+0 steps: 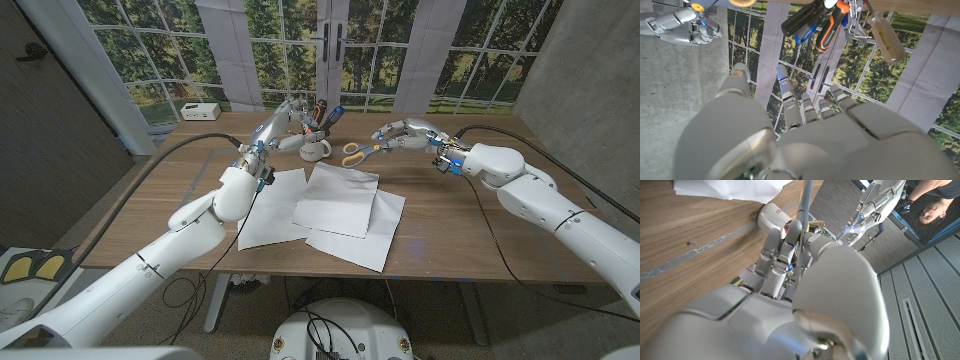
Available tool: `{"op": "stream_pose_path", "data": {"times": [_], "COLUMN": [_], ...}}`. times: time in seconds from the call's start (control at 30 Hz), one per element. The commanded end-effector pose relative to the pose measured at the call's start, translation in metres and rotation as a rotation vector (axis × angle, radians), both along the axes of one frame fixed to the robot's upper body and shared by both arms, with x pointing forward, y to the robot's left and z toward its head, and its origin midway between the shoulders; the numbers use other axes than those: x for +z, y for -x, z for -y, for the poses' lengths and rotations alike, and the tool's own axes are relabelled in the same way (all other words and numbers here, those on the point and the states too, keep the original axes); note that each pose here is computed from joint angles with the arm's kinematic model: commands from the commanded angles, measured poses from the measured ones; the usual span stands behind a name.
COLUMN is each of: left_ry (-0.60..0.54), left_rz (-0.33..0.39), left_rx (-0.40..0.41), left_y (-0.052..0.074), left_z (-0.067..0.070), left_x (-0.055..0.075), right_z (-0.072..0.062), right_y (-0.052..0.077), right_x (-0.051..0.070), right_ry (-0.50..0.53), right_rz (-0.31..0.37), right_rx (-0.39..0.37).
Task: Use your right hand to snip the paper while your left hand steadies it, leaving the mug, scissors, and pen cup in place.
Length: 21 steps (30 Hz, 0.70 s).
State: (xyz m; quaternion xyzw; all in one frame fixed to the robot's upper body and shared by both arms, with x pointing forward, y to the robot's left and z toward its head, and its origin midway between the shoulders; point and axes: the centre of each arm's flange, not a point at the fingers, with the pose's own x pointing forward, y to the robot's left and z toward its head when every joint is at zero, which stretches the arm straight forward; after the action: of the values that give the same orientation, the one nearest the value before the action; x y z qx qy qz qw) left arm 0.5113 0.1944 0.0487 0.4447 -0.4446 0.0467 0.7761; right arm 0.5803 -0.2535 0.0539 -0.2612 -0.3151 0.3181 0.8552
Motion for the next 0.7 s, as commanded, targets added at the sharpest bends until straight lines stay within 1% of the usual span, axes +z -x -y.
{"op": "stream_pose_path", "data": {"times": [0.03,0.1,0.2,0.23,0.4,0.63,0.7], "left_ry": [-0.119,-0.132,-0.137,-0.145,-0.175,-0.210,-0.233], "left_rz": [0.045,0.047,0.037,0.040,0.032,-0.009,-0.023], "left_rx": [0.062,0.071,0.057,0.066,0.073,0.089,0.075], "left_y": [0.020,0.024,0.027,0.028,0.032,0.035,0.035], "left_z": [0.008,0.009,0.009,0.010,0.012,0.014,0.014], "left_x": [0.016,0.019,0.022,0.023,0.027,0.029,0.030], "right_z": [0.002,0.002,0.001,0.001,0.000,0.001,0.001], "right_y": [0.006,0.007,0.009,0.009,0.010,0.012,0.012], "right_x": [0.003,0.003,0.002,0.002,0.001,0.000,0.001], "right_ry": [0.012,0.014,0.009,0.006,-0.014,-0.024,-0.022], "right_rz": [0.008,0.011,0.007,0.006,-0.013,-0.021,-0.018], "right_rx": [-0.006,-0.006,0.001,0.004,0.027,0.038,0.037]}}
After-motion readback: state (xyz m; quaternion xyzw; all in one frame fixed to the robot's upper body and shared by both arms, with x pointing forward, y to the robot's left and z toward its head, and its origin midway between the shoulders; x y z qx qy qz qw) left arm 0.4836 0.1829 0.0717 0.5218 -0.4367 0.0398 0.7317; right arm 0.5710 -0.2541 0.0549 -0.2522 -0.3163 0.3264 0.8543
